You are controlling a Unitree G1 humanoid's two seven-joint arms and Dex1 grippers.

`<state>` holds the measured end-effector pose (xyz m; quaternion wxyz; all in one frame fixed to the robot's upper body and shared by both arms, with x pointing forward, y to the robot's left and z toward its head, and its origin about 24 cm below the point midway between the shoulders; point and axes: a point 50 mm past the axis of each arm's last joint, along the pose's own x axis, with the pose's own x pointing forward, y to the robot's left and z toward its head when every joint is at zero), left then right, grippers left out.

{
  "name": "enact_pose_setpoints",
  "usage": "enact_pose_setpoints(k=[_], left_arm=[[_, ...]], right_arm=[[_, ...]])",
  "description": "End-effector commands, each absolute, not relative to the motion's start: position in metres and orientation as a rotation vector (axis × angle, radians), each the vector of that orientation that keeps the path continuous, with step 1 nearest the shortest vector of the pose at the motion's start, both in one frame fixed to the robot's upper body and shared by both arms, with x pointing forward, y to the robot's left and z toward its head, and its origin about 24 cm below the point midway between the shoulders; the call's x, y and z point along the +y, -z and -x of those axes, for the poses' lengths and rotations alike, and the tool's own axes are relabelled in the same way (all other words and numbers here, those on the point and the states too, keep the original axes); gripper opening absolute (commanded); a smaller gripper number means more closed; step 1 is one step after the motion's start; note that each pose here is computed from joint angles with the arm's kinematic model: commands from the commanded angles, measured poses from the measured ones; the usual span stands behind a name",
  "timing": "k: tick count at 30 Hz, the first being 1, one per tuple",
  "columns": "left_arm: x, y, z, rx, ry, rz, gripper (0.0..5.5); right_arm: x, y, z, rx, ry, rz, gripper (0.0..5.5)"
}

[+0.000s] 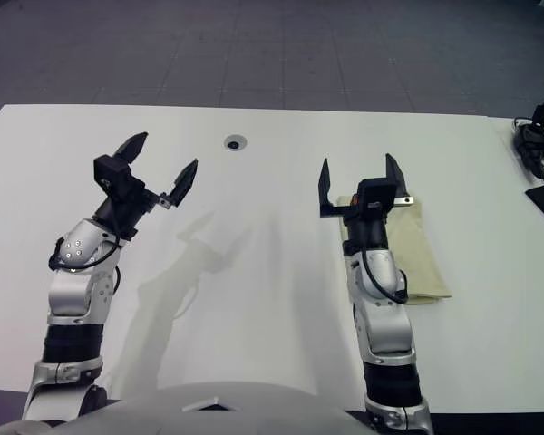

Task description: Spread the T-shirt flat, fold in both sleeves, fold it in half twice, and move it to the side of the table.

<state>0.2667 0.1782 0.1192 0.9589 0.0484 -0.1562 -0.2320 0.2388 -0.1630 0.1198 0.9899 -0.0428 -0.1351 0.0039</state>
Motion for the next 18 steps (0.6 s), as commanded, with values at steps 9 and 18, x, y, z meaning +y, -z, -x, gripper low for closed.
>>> enact_pose_setpoints(k=[9, 18], left_arm=[[0.123, -0.103, -0.233, -0.399, 0.237, -0.074, 5.40], [0.101, -0.108, -0.215, -0.505, 0.233, -0.155, 5.40]], right_arm=[[-0.172, -0.128, -0.226, -0.422, -0.016, 0.197, 5.39], [-0.192, -0.109, -0.207, -0.434, -0.086, 0.270, 5.39]])
